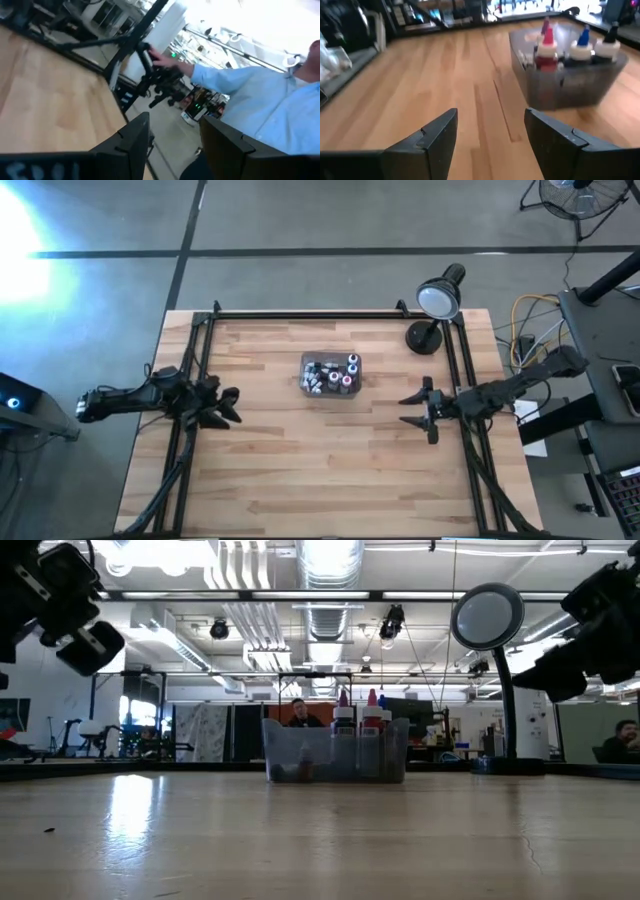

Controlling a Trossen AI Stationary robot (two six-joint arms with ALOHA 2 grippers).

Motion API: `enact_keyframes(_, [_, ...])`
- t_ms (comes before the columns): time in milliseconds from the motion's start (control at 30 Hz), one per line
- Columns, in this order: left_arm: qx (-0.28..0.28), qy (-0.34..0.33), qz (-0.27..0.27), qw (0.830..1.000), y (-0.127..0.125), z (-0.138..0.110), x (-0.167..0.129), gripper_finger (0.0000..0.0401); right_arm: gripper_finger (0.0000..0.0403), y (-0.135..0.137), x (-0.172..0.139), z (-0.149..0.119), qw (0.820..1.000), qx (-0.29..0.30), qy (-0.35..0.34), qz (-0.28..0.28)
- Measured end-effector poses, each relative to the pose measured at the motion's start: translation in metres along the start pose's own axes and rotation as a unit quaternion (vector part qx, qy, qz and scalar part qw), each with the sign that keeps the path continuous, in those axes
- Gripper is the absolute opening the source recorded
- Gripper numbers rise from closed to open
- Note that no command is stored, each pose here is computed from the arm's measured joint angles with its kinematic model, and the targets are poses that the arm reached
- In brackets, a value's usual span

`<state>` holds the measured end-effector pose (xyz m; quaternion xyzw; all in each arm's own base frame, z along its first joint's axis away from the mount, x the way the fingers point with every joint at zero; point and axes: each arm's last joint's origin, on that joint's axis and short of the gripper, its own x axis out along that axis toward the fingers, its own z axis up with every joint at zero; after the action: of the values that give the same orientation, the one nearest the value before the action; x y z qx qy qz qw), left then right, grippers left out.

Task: Pick & Place food coloring
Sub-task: Return to Home Position

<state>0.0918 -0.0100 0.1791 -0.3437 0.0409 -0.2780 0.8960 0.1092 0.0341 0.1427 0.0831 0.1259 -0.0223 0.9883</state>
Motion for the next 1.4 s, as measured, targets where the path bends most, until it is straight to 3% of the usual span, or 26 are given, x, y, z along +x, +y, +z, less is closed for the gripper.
enact_keyframes(500, [-0.005, 0.003, 0.007, 1.000, 0.002, -0.001, 0.000, 0.0151, 0.0224, -0.004, -0.026, 0.030, 0.980, 0.081, -0.175, 0.048])
enact_keyframes(1400, [-0.023, 0.020, 0.024, 0.999, 0.006, -0.004, 0.002, 0.0151, 0.0224, -0.004, -0.026, 0.030, 0.980, 0.080, -0.174, 0.048])
